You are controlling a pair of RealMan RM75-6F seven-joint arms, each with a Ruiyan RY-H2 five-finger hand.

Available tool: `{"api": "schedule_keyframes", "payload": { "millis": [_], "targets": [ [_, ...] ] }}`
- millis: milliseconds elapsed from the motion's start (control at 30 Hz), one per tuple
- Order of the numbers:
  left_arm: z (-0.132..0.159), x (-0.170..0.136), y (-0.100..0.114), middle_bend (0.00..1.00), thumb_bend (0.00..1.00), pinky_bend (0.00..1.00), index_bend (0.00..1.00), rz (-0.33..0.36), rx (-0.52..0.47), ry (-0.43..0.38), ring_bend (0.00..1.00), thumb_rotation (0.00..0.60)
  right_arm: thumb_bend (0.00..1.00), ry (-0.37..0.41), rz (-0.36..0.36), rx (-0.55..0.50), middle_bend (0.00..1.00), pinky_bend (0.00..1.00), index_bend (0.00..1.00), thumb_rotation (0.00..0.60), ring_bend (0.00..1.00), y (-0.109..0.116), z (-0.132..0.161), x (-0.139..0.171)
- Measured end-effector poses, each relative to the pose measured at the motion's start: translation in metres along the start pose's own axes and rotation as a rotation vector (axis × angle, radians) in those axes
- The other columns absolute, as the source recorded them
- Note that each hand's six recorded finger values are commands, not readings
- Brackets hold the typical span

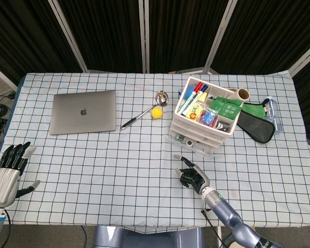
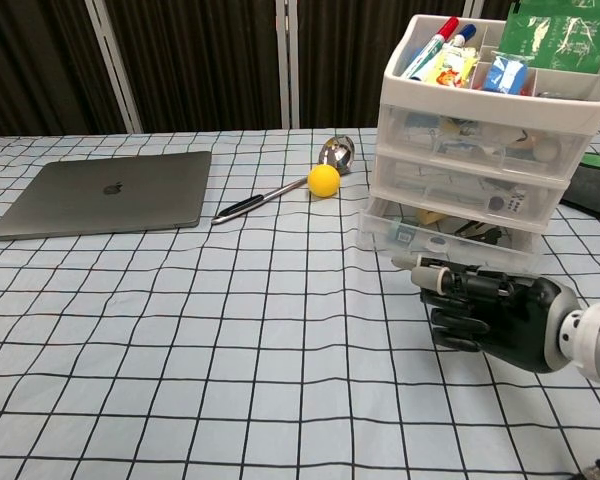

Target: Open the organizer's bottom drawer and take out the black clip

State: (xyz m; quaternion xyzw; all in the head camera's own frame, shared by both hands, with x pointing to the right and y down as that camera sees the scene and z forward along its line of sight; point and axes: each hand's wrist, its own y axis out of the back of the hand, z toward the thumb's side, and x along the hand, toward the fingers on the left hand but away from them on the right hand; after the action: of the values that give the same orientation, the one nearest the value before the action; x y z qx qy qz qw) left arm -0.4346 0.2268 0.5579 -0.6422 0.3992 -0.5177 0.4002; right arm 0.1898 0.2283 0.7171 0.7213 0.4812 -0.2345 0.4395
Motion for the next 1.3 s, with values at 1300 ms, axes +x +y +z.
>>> {"api": "schedule_keyframes", "payload": {
  "millis": [1300],
  "targets": [
    [-0.006,-0.005,0.015,0.0,0.17,0.0,0.0,0.038,-0.01,0.034,0.0,0.6,0.53,-0.071,-0.292,1.234,0.85,0.86,0.09,0.6,0.94,0.056,0.053,0.042]
  ]
}}
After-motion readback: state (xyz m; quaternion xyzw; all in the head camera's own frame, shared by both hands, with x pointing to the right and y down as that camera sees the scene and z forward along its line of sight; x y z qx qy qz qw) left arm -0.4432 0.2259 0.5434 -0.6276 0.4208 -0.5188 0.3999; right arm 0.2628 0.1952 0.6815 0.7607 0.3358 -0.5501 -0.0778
